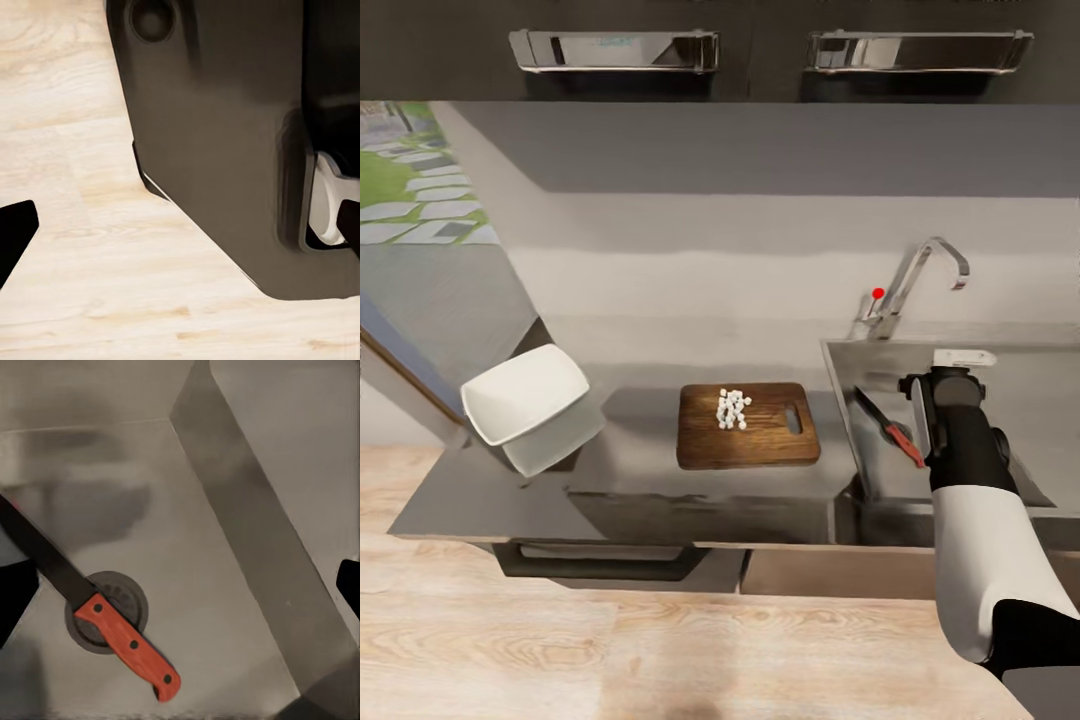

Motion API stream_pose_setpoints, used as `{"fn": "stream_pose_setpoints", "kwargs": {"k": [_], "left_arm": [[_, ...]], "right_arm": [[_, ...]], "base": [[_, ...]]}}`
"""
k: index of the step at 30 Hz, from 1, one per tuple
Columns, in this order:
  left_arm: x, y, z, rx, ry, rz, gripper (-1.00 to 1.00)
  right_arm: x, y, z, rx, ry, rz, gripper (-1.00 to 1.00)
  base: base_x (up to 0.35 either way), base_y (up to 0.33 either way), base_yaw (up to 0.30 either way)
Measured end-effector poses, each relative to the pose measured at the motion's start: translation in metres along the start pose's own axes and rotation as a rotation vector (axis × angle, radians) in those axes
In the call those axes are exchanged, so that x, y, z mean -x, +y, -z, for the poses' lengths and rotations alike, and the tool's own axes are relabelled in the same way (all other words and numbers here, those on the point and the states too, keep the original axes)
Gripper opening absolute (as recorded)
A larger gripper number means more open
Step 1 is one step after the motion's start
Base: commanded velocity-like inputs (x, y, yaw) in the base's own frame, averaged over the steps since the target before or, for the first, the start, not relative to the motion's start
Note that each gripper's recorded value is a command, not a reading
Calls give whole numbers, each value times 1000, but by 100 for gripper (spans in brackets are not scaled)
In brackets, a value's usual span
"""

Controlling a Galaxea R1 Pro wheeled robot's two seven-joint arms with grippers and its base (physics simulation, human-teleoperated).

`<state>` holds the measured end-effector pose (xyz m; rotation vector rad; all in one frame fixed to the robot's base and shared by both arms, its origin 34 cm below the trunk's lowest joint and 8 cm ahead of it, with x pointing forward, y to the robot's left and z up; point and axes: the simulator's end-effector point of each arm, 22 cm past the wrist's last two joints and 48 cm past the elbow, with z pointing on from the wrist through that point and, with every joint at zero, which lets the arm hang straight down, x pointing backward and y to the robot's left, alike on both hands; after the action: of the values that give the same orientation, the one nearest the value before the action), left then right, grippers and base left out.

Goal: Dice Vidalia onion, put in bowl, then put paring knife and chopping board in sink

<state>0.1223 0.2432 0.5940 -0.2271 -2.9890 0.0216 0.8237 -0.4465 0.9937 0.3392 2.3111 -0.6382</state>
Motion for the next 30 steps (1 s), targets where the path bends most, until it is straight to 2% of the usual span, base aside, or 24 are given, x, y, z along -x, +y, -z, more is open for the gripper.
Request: {"fn": "stream_pose_setpoints", "kwargs": {"k": [6, 8, 10, 12, 18, 23, 30], "left_arm": [[-2, 1, 0, 2, 4, 0, 100], [-5, 2, 0, 4, 8, 0, 100], [-6, 4, 0, 7, 11, 0, 100], [-9, 6, 1, 10, 17, -1, 100], [-12, 7, 1, 13, 23, -2, 100], [-12, 7, 1, 12, 24, -2, 100], [-12, 6, 1, 12, 22, 0, 100]], "right_arm": [[0, 2, 1, 9, 1, -7, 100], [-3, 10, 1, 41, 14, -25, 100], [-11, 29, 4, 115, 56, -58, 100], [-14, 44, 7, 167, 72, -68, 100], [-8, 87, 23, 268, 47, 6, 100], [-8, 109, 33, 309, 44, 18, 100], [-8, 116, 37, 320, 41, 26, 100]], "base": [[5, 199, -12], [0, 25, -1], [0, 27, 0], [0, 142, 0], [0, 258, 0], [0, 280, 0], [0, 65, 0]]}}
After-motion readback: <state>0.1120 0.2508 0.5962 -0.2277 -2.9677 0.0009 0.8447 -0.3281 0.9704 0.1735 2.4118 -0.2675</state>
